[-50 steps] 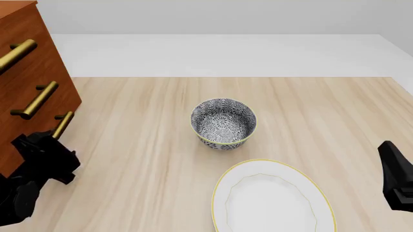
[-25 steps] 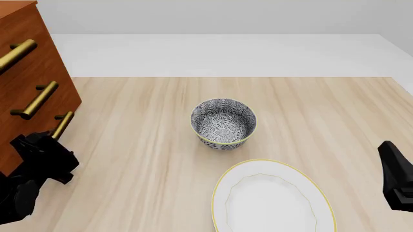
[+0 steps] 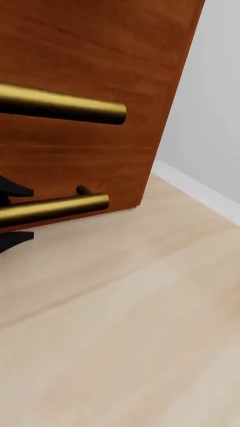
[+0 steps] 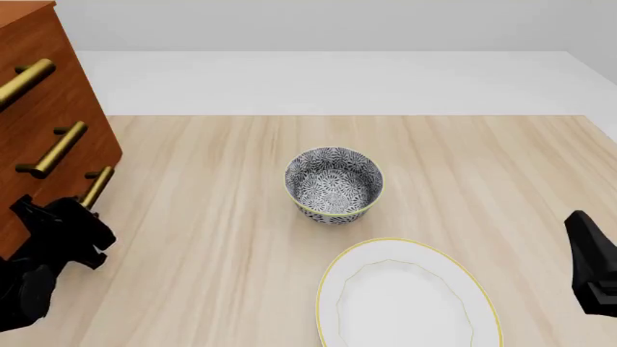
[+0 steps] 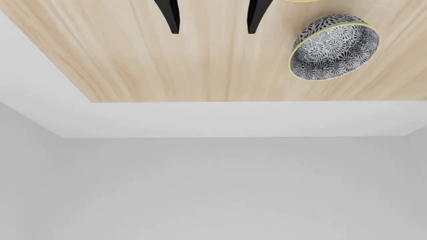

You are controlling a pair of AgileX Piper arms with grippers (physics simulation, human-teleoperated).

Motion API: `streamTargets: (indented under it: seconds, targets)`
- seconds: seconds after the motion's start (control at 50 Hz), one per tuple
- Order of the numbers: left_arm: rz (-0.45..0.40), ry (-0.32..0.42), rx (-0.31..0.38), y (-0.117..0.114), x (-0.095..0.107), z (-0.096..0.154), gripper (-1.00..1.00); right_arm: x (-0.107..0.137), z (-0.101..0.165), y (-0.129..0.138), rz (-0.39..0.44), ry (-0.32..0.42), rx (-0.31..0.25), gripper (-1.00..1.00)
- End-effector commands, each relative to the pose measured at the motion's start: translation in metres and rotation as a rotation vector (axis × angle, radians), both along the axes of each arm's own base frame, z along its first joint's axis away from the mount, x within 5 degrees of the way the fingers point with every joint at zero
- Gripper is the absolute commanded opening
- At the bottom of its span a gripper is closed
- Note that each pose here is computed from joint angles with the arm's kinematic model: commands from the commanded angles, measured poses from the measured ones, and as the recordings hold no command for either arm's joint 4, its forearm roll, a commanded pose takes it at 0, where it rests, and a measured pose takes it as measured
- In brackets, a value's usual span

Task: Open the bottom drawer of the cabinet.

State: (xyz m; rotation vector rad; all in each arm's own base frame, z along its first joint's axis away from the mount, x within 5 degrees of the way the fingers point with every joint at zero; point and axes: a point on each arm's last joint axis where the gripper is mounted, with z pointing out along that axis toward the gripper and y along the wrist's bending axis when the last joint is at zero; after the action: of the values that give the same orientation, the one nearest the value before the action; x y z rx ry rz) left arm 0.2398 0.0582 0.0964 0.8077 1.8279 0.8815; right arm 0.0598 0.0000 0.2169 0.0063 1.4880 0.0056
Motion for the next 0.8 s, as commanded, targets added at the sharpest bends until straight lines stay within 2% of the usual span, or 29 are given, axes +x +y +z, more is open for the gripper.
streamTargets:
  seconds: [0.02, 0.36, 0.8]
  targets:
    - [-0.044, 0.028, 0.010, -0.009, -0.005, -0.003, -1.00, 0.000, 0.000, 0.000, 0.000, 0.000, 0.000, 1.00]
    - [-0.079, 0.035, 0.022, -0.015, 0.002, -0.007, -1.00, 0.000, 0.000, 0.000, 0.000, 0.000, 0.000, 1.00]
    - [-0.166, 0.020, 0.045, -0.035, 0.006, -0.003, -1.00, 0.000, 0.000, 0.000, 0.000, 0.000, 0.000, 1.00]
